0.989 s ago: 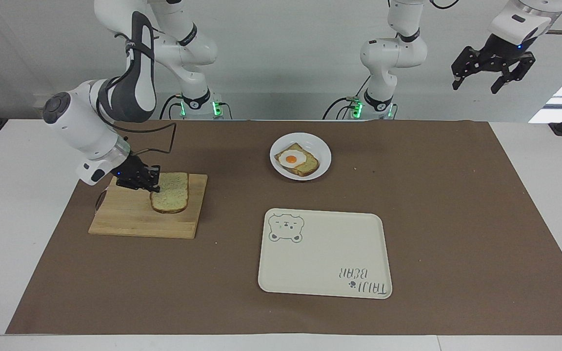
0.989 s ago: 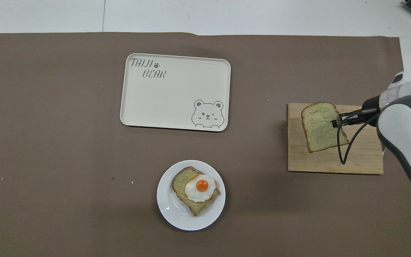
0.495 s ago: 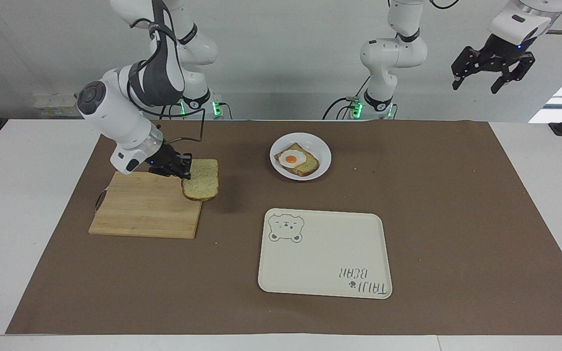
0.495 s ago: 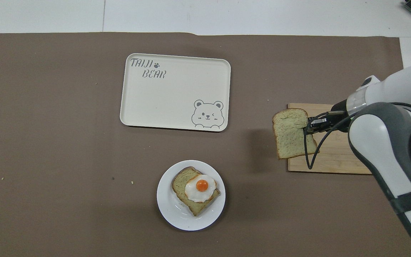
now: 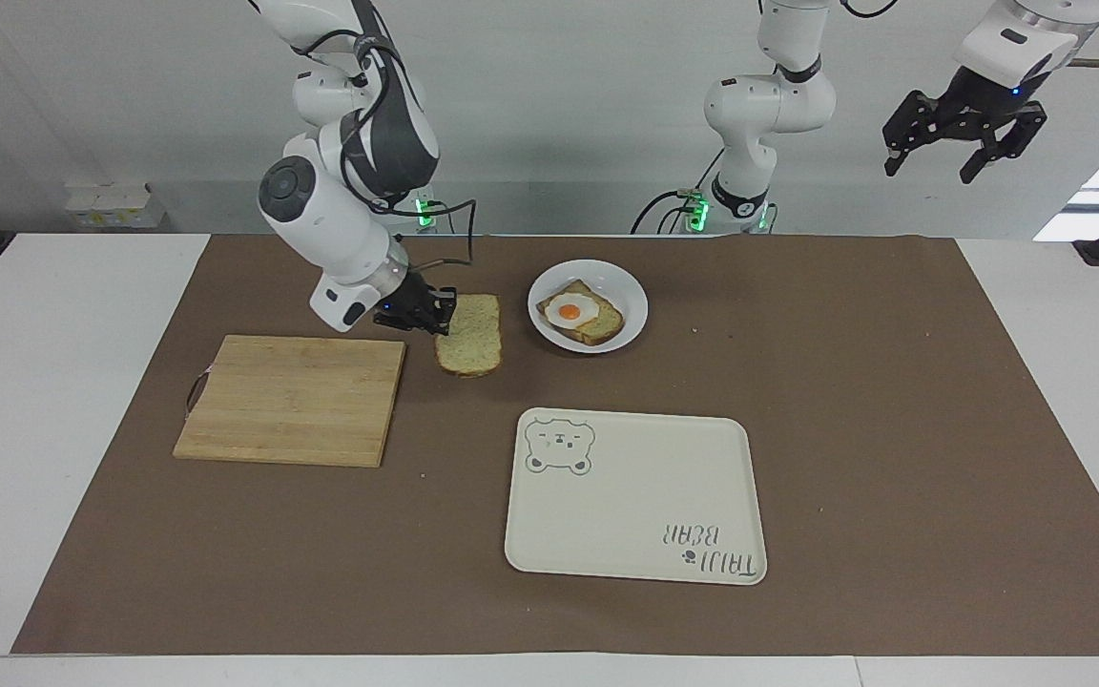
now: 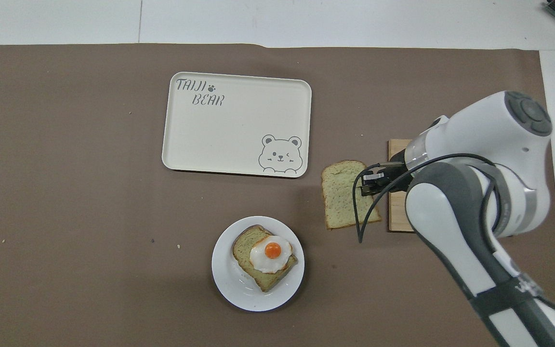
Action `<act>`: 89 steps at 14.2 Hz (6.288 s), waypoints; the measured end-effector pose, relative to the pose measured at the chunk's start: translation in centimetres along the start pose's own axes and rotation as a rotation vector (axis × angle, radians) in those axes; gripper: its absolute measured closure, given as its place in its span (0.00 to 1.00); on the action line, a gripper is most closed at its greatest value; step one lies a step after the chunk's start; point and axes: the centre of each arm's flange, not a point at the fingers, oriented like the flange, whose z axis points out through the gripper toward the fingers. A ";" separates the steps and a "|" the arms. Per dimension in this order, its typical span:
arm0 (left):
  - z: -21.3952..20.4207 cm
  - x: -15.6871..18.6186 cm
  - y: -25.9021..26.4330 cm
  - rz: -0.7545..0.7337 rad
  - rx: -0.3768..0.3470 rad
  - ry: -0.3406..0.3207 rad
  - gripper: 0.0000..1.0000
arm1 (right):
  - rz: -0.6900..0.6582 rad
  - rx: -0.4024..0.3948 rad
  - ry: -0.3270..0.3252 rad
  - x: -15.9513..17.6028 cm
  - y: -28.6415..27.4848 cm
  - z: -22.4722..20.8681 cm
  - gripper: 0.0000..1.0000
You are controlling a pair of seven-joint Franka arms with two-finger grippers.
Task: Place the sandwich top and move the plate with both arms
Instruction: 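Lift the bread slice with the right gripper toward the egg plate, then lower the bread slice onto the egg toast with the right gripper, then open the right gripper and withdraw it past the cutting board, then reach the left gripper to the rim of the white plate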
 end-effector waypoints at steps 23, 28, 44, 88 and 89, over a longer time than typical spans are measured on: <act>0.0 0.0 0.0 0.000 0.000 0.000 0.00 | 0.073 -0.052 0.011 -9.3 -15.7 15.4 0.90; 0.0 0.0 0.0 0.000 0.000 0.000 0.00 | 0.083 -0.058 0.007 -9.2 -15.1 15.6 0.60; 0.0 0.0 0.0 0.000 0.000 0.000 0.00 | 0.074 -0.176 0.150 -4.5 -10.2 6.7 0.00; 2.2 1.1 3.0 0.057 -0.154 -0.001 0.00 | 0.076 -0.298 0.233 -6.6 12.4 -24.7 0.00; 3.7 1.6 3.8 0.065 -0.184 0.004 0.00 | 0.077 -0.298 0.234 -6.6 12.4 -24.7 0.00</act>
